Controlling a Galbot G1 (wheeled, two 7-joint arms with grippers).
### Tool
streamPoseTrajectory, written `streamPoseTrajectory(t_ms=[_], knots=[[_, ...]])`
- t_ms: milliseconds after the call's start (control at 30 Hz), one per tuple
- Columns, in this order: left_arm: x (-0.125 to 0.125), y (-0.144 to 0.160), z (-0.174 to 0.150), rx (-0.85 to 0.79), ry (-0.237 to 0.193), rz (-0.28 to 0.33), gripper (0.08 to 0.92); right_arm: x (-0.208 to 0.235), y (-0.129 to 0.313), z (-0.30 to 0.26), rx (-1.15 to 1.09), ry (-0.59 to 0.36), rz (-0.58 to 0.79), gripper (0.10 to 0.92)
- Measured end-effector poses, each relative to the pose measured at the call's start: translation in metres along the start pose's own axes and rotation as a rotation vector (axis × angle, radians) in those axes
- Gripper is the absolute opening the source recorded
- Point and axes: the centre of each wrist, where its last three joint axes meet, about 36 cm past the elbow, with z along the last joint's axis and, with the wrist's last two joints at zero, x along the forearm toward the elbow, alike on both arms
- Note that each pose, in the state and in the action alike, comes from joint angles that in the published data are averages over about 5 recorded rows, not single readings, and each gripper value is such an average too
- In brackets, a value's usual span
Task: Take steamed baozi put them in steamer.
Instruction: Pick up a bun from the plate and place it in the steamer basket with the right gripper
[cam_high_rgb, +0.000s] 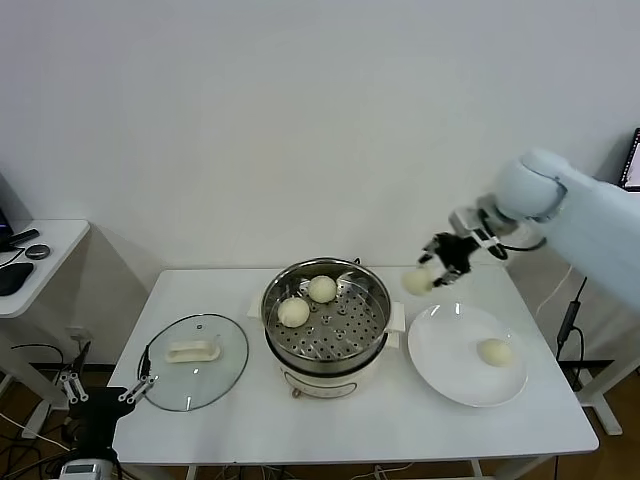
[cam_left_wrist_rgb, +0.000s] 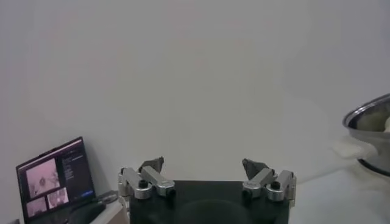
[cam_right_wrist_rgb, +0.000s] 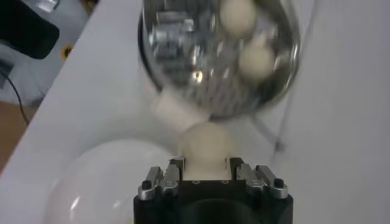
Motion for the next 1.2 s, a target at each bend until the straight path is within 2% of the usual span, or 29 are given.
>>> streamPoseTrajectory(t_ms=[300, 567, 933, 1200], knots=[[0.001, 0.002, 0.002, 0.002, 0.005, -0.012, 0.823, -0.046, -0.042, -0.079, 0.345, -0.073, -0.052, 0.483], [0.002, 0.005, 0.004, 0.002, 0.010, -0.024, 0.823, -0.100, -0.060, -0.122, 0.590, -0.098, -0.137, 0.510], [0.001, 0.008, 0.010, 0.001, 0.013, -0.036, 0.823, -0.150, -0.065, -0.137, 0.805, -0.075, -0.214, 0.530], [0.000, 0.007, 0.015, 0.002, 0.019, -0.036, 0.823, -0.171, -0.061, -0.134, 0.860, -0.066, -0.250, 0.544]])
